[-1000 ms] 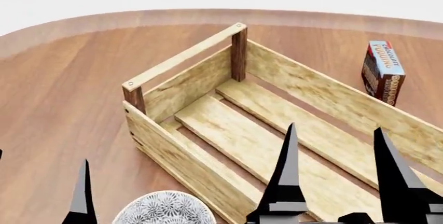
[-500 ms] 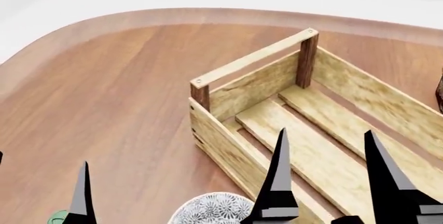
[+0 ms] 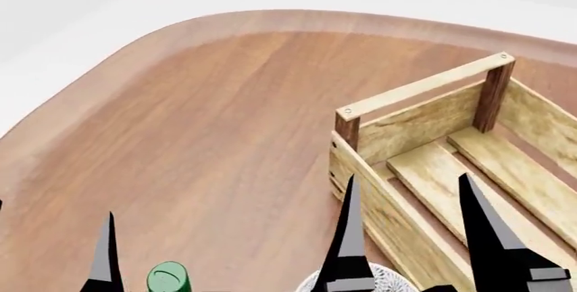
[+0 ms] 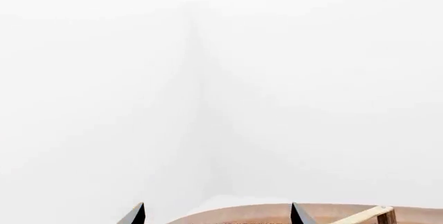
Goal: Pick up the salad dressing and put it in the tray.
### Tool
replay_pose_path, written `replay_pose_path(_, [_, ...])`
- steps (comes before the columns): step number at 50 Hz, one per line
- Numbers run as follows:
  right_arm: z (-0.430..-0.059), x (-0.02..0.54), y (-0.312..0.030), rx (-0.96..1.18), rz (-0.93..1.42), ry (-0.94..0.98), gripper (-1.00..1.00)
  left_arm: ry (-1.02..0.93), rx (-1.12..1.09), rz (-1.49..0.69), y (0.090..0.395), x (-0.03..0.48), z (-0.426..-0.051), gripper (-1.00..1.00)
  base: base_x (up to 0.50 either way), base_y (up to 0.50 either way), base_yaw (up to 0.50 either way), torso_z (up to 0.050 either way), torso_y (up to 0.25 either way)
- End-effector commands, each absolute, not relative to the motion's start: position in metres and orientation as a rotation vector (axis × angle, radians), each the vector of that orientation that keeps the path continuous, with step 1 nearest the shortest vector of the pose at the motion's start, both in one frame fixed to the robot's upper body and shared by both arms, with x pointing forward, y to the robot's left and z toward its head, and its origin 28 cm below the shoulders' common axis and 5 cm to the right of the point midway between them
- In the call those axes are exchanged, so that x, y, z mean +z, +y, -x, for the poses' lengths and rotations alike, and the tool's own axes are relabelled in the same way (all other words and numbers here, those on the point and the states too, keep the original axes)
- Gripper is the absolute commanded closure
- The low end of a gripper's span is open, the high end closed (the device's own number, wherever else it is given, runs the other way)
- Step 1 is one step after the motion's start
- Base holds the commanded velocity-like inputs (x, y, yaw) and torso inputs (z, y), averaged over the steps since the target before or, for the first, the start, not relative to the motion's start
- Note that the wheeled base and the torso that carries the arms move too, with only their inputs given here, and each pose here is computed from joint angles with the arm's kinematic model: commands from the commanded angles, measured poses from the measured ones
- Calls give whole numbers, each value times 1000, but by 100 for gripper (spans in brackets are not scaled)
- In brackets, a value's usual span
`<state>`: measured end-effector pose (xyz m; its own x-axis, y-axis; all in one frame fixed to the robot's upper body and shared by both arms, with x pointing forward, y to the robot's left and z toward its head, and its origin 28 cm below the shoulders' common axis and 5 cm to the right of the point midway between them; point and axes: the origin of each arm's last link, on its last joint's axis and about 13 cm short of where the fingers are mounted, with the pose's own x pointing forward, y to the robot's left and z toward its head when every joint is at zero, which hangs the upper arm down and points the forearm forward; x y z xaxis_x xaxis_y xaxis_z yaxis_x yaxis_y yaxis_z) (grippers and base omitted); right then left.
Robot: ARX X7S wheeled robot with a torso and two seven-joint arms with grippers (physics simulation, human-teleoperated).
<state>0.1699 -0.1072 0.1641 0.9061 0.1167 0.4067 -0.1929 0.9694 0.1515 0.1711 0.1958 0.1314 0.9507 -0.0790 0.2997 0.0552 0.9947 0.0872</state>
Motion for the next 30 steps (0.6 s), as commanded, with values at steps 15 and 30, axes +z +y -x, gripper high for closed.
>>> replay_pose_path(15, [-172,164,-109,166,-181,-407,-100,-313,-59,-89,197,133,-173,-100,0,0,500,0,0])
replay_pose_path(30, [-178,152,-104,332,-53,-283,-100,-313,-38,-91,200,133,-172,-100,0,0,60,0,0])
